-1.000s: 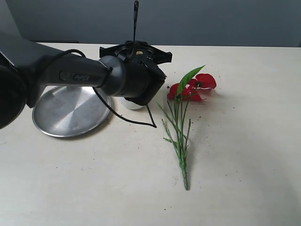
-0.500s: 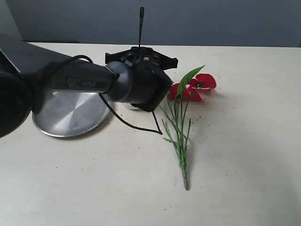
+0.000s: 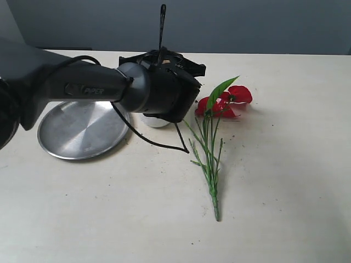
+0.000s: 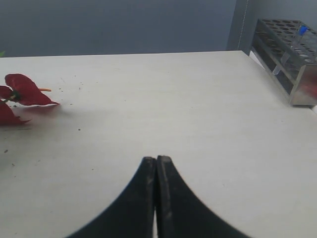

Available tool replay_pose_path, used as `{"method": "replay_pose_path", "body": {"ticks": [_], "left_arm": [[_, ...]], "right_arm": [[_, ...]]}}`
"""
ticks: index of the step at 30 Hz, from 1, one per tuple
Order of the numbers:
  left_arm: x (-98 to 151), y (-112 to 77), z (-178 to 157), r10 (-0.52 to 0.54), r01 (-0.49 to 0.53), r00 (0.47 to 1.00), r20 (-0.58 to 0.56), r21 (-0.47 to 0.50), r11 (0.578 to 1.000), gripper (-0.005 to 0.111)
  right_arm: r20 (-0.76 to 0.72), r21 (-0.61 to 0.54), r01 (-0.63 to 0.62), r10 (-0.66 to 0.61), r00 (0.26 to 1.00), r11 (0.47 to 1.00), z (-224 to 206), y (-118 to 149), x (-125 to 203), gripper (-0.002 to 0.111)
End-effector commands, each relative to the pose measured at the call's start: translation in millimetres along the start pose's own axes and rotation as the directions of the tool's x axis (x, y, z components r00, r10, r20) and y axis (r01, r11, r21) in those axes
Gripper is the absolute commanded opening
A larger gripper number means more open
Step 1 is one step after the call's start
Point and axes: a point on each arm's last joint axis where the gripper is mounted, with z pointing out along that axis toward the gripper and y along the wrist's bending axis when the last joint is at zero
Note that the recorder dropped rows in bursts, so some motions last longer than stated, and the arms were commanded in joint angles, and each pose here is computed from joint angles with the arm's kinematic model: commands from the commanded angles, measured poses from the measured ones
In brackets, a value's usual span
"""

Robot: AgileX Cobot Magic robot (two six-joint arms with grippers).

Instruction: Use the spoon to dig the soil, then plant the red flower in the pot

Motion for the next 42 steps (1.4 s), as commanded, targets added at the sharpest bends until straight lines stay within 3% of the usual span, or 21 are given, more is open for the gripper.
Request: {"method": "replay_pose_path", "body": {"ticks": [1, 5, 10, 21, 30, 37, 42], "left_arm": [[9.8, -0.5, -9.9, -0.013, 0.013, 1.0, -0.011, 0.0, 1.0, 0.0], [14.0, -0.1, -14.1, -0.016, 0.016, 1.0, -0.02, -0.002, 1.0, 0.0], [22.4, -2.7, -18.2, 0.059, -0.059, 0.998, -0.031, -0.001, 0.998, 0.0], [31.1, -3.5, -23.2, 0.044, -0.045, 0.999, -0.032, -0.032, 0.998, 0.0], [36.2, 0.5, -23.7, 0.198, -0.205, 0.975, -0.1, -0.059, 0.977, 0.0], [39.0, 7.6, -24.9, 0.389, -0.408, 0.906, -0.169, -0.095, 0.908, 0.0], [35.6, 14.7, -25.9, 0.541, -0.57, 0.818, -0.197, -0.148, 0.808, 0.0]], "right_arm": [[0.017, 0.007, 0.0, 0.0, 1.0, 1.0, -0.3, -0.4, -0.9, -0.001], [0.017, 0.007, 0.0, 0.0, 1.0, 1.0, -0.3, -0.4, -0.9, -0.001], [0.017, 0.007, 0.0, 0.0, 1.0, 1.0, -0.3, -0.4, -0.9, -0.001], [0.017, 0.007, 0.0, 0.0, 1.0, 1.0, -0.3, -0.4, -0.9, -0.001], [0.017, 0.007, 0.0, 0.0, 1.0, 1.0, -0.3, -0.4, -0.9, -0.001], [0.017, 0.007, 0.0, 0.0, 1.0, 1.0, -0.3, -0.4, -0.9, -0.001], [0.017, 0.007, 0.0, 0.0, 1.0, 1.0, -0.3, -0.4, -0.9, -0.001]]}}
